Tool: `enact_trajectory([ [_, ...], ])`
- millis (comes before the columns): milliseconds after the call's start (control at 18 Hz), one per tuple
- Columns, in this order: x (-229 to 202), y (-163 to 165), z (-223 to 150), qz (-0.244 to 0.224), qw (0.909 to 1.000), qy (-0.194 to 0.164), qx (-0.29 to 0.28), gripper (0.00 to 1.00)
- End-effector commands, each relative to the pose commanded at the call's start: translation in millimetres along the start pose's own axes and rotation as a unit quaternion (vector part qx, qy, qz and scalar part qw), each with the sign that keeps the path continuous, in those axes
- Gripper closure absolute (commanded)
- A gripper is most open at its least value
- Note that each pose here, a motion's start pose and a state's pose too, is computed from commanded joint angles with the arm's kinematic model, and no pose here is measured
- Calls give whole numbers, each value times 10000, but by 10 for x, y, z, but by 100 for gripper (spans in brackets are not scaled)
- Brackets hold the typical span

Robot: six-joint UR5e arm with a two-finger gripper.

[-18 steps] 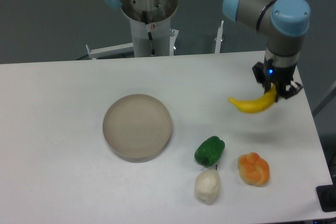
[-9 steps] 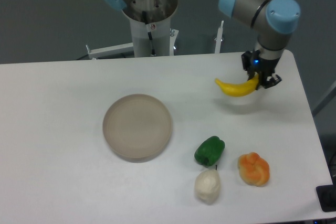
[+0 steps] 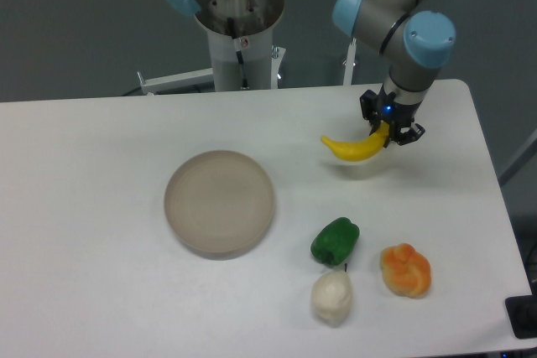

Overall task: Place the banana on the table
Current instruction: 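Lower the held banana onto the table beside the green pepper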

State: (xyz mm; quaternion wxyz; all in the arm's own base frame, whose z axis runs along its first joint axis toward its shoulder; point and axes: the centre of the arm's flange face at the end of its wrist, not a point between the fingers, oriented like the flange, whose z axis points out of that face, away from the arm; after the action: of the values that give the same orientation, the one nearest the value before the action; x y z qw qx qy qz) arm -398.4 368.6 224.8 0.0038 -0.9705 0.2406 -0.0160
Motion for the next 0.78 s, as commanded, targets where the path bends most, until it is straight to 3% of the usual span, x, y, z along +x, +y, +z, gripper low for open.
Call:
enact_trajectory([
  [444,-52,-167,238,-383,9993,-2,-51,70],
  [778,-50,-188,279,-292,9993,-16,-235,70],
])
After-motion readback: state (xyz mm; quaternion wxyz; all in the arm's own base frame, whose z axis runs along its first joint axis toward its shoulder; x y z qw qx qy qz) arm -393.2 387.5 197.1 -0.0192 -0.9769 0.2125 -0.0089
